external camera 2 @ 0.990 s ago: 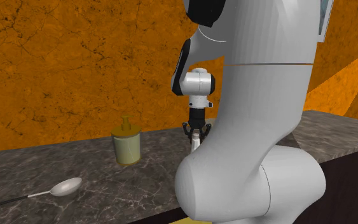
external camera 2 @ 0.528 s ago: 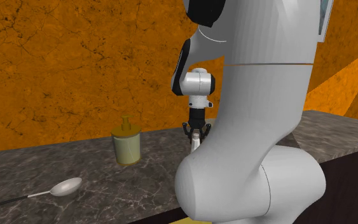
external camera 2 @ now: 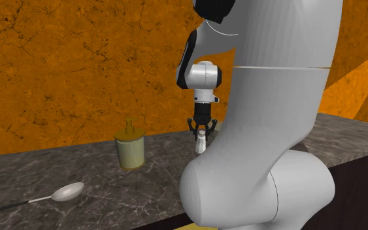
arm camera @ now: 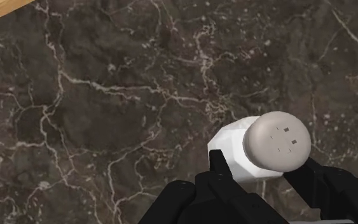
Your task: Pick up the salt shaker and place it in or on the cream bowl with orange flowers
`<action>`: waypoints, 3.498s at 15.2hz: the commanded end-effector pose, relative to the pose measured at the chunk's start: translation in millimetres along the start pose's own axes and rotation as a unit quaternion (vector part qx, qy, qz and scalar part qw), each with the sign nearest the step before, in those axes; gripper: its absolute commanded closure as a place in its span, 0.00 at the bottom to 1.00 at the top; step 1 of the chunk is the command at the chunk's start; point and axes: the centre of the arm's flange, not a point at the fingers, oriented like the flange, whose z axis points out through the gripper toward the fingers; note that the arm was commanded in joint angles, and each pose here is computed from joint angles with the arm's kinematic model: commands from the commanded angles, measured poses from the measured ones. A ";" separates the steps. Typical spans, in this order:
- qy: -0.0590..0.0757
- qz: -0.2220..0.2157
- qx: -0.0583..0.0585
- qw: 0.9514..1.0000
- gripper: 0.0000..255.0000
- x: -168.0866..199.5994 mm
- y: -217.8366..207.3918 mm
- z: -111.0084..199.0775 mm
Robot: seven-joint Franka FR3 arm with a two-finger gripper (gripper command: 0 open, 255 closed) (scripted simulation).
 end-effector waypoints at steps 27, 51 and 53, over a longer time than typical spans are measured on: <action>0.000 0.000 0.000 1.000 1.00 -7.0 11.4 -137.4; 0.000 0.000 0.000 1.000 1.00 179.5 123.3 -150.4; 0.000 0.000 0.000 1.000 1.00 181.8 123.6 -140.1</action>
